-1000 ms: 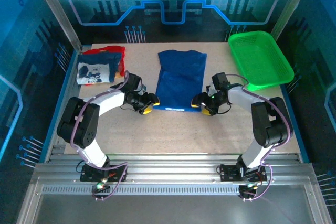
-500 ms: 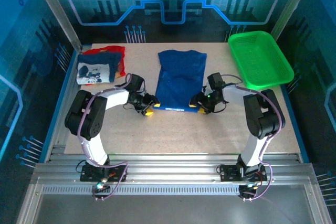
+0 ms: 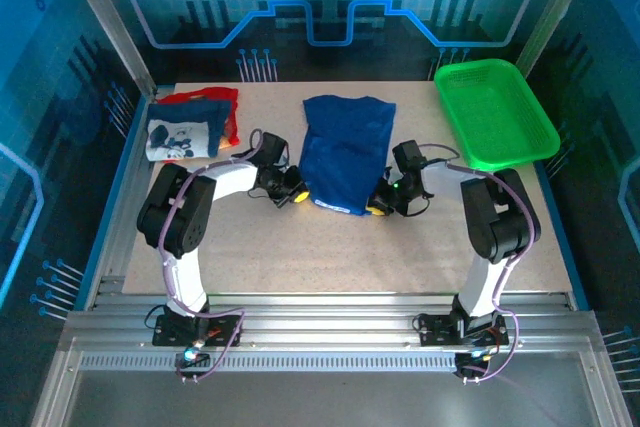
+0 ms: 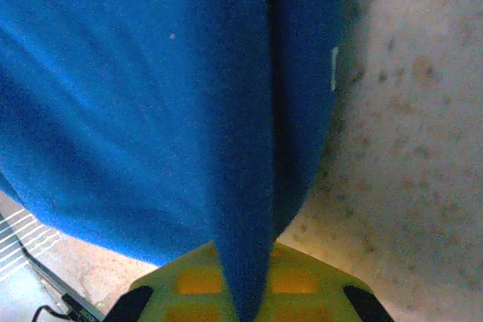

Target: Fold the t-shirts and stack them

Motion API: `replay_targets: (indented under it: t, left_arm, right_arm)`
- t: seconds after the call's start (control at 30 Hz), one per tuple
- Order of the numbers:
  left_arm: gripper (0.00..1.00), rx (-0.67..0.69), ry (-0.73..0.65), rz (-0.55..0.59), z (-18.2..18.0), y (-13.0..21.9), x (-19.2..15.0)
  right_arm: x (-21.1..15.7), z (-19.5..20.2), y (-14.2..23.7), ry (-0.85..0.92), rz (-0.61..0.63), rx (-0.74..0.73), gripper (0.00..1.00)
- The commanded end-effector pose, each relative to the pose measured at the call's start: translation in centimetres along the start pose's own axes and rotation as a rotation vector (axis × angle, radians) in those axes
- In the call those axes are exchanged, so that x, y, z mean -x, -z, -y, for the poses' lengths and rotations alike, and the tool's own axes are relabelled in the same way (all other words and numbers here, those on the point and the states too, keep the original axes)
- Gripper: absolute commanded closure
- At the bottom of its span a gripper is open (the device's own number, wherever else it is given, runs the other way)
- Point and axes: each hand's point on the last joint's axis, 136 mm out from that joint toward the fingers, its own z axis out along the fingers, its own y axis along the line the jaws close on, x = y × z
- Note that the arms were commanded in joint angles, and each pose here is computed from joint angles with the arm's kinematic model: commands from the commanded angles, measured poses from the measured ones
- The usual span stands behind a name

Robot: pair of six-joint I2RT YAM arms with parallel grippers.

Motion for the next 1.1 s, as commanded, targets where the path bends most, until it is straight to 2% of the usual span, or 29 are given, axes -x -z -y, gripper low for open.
replay_targets:
  t: [0.0,0.17,0.3,0.47,0.63,0.8,1.07]
  left_arm:
    - [1.0,-0.008,-0.088,0.06,0.9,1.4,0.3]
    - [1.0,0.025,-0.147,0.057,-1.6,4.7,-3.8]
    - [1.0,0.065,-0.174,0.041,-4.0,6.7,-8.8]
    - [1.0,0.048,-0.182,0.03,-5.4,8.9,-15.2]
    - [1.0,0.054,-0.189,0.045,-6.4,11.5,-18.6]
    - [1.0,-0.015,-0.183,0.051,-4.5,13.6,-19.5]
    - [1.0,-0.152,-0.229,0.073,3.7,15.6,-17.6]
  right_arm:
    - [-2.2,0.0,1.1,0.025,-0.024,-0.014,1.0]
    - [-4.5,0.4,3.1,0.026,-0.008,-0.014,1.0]
    - [-8.6,1.9,4.1,-0.001,-0.038,-0.03,1.0]
    - [-14.5,3.0,5.6,-0.02,-0.047,-0.039,1.0]
    - [-18.9,3.7,7.2,-0.04,-0.038,-0.017,1.0]
    - [-19.5,2.5,9.5,-0.021,0.01,0.036,1.0]
    - [-15.5,-1.7,13.8,0.052,0.075,0.066,1.0]
